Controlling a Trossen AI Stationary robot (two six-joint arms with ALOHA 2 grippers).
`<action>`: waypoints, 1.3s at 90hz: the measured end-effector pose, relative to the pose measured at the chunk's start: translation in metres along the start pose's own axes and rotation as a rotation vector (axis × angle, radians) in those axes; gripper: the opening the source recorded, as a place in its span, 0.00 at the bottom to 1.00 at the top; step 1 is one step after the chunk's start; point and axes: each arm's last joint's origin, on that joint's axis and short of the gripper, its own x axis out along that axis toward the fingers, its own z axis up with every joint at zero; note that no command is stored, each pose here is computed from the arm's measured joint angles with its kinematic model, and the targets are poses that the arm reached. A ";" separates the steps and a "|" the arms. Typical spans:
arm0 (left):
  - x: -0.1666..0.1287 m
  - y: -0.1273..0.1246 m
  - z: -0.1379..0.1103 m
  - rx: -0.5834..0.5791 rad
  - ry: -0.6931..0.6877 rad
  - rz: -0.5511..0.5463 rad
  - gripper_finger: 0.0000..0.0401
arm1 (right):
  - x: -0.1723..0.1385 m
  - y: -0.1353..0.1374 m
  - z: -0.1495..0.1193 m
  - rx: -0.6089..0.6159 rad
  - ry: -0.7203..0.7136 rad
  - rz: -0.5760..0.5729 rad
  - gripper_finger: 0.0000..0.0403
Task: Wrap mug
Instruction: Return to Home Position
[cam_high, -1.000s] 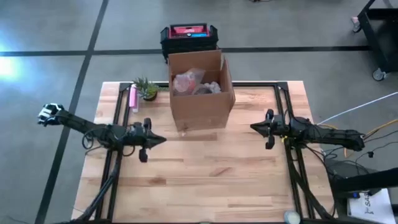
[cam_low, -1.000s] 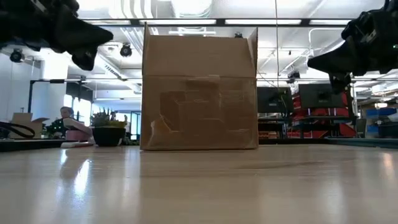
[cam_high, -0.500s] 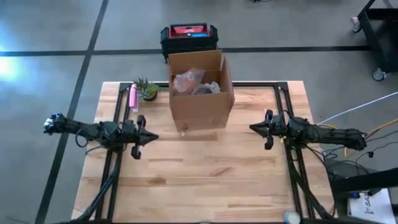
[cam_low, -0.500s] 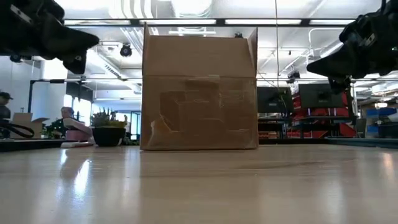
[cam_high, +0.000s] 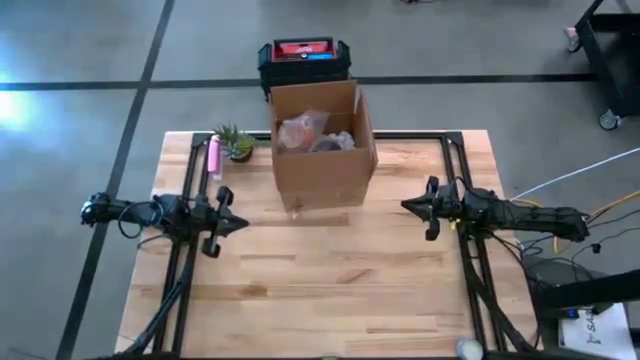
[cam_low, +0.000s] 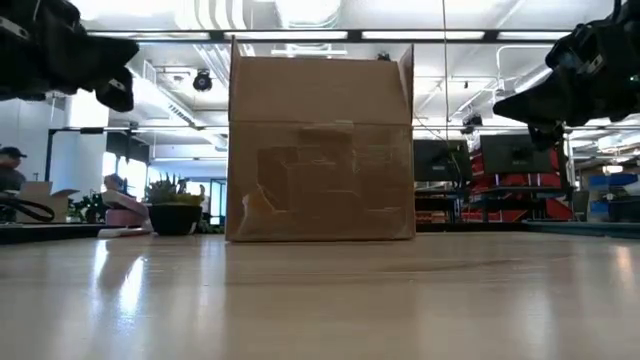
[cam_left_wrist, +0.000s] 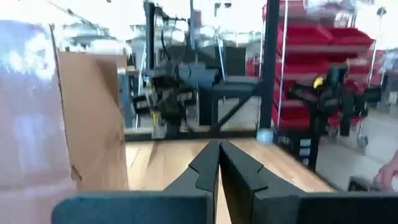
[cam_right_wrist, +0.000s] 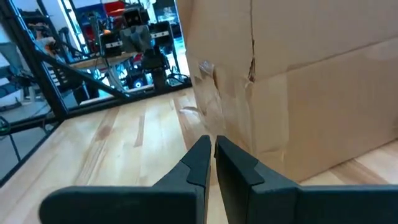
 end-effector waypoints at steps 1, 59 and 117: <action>0.000 0.000 0.000 0.000 -0.001 0.007 0.00 | 0.000 0.000 0.000 0.000 0.000 0.000 0.02; 0.003 0.008 -0.003 0.060 0.075 0.178 0.00 | 0.000 0.000 0.000 0.000 -0.005 0.000 0.02; 0.011 0.008 -0.017 0.076 0.220 0.175 0.00 | 0.000 0.000 0.000 0.000 -0.006 0.000 0.02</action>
